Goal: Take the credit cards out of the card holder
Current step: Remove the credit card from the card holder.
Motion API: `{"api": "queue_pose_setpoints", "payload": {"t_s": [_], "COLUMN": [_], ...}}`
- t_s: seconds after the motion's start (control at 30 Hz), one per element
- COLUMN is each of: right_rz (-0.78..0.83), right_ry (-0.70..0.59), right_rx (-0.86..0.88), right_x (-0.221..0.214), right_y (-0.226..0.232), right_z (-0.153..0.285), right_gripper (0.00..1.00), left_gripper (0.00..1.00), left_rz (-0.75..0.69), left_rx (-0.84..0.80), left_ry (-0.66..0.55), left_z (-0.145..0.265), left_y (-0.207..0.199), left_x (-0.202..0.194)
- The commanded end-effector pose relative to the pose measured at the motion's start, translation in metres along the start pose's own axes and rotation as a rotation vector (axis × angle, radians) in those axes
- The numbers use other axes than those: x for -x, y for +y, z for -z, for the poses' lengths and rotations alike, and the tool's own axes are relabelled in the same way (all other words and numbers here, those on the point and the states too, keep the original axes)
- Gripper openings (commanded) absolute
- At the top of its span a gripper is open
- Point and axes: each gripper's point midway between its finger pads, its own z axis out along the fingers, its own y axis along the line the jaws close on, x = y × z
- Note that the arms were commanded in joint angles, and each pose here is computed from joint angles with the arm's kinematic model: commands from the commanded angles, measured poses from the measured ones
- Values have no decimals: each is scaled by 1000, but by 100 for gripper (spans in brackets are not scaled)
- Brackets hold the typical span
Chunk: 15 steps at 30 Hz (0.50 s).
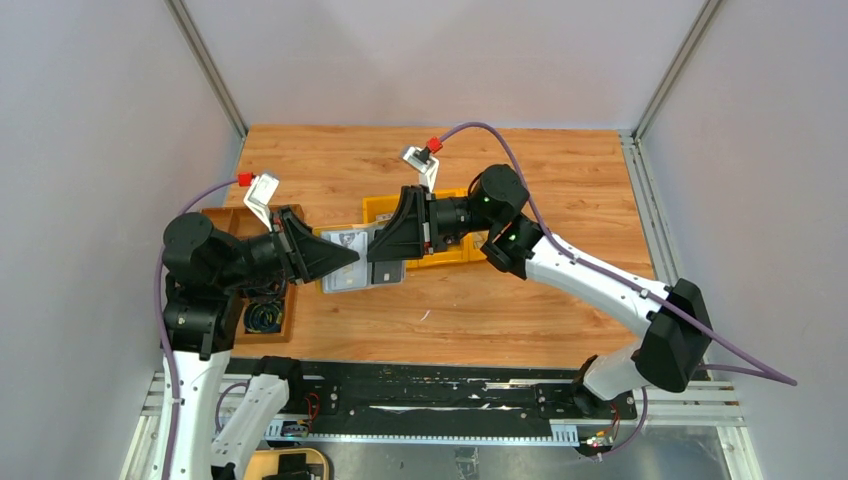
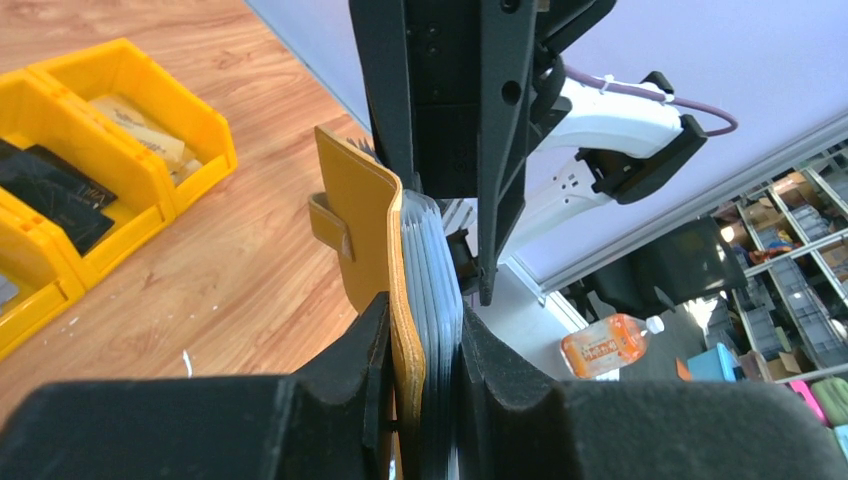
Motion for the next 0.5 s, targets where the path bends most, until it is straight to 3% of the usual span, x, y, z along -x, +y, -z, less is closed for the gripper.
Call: {"api": "queue_pose_setpoints", "payload": {"t_s": [0.0,0.27,0.47], "right_rz": [-55,-95,-85], "right_ry": [-68,-94,-106], "right_rx": [-38,-110,-116], "right_x": [4,5,7], "right_y": [-25,-42,-37], "right_z": [-16,-19,-23], "right_gripper": [32,25,20], "left_gripper": [26,38,27], "left_rz": [-79,-91,-95], "left_rx": [-225,-232,-229], "left_ry": [87,87,86], "left_z": [15,17,15], "left_y": [-58,-61,-58], "left_x": [-12,-13,-13]}}
